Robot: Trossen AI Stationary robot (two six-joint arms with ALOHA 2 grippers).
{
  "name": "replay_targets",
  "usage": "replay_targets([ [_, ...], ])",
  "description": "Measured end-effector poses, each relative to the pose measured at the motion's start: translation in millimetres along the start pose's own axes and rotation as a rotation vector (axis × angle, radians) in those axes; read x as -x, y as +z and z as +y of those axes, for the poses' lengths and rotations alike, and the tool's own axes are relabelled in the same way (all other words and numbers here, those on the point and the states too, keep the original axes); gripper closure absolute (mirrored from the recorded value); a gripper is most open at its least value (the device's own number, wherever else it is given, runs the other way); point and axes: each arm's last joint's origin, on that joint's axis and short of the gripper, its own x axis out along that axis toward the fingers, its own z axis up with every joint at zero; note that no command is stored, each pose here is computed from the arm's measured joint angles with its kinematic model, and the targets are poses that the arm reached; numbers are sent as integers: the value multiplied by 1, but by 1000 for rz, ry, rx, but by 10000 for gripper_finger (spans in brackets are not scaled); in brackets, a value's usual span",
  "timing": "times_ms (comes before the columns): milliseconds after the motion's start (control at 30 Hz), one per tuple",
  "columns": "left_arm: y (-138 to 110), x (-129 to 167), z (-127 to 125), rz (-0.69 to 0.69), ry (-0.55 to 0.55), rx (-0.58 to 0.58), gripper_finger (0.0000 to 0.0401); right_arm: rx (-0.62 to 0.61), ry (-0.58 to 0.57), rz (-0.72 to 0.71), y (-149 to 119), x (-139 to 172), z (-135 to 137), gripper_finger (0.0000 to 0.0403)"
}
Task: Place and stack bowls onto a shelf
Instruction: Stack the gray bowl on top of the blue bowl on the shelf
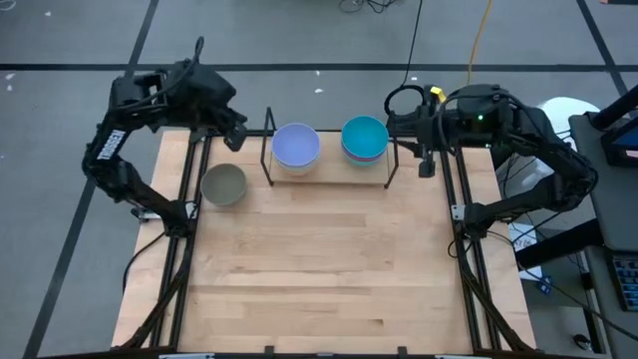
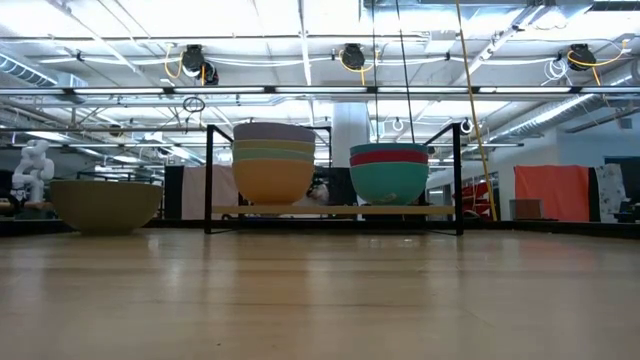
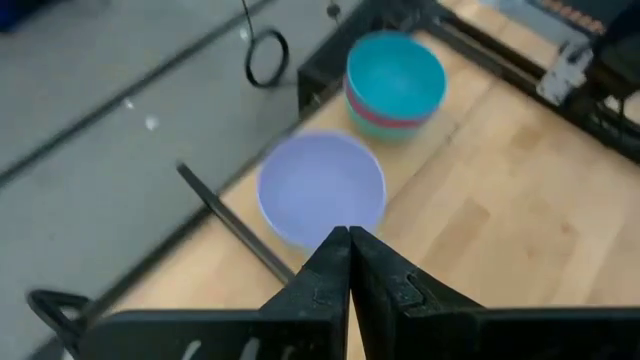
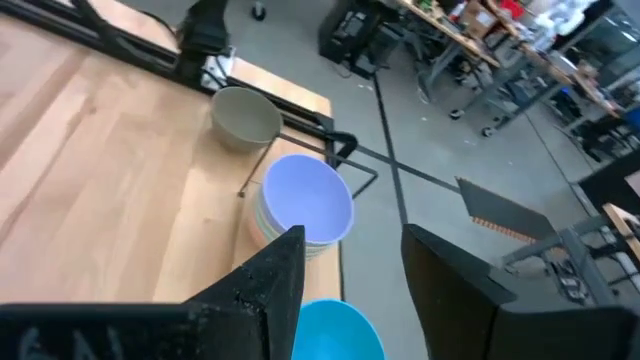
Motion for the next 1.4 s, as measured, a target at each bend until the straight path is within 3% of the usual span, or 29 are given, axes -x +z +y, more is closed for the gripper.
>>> replay_targets([
  [433, -70, -46, -2, 427, -177, 100, 380, 32, 13, -60, 8, 4, 6, 241],
  [733, -109, -95, -10, 676, -120, 58, 380, 43, 12, -61, 8, 4, 6, 241],
  [967, -125, -111, -8, 760, -82, 52, 394, 42, 4, -73, 9, 4, 5, 241],
  [1400, -147, -129, -3, 856, -9, 29, 324, 35, 0, -80, 9, 4, 5, 241],
])
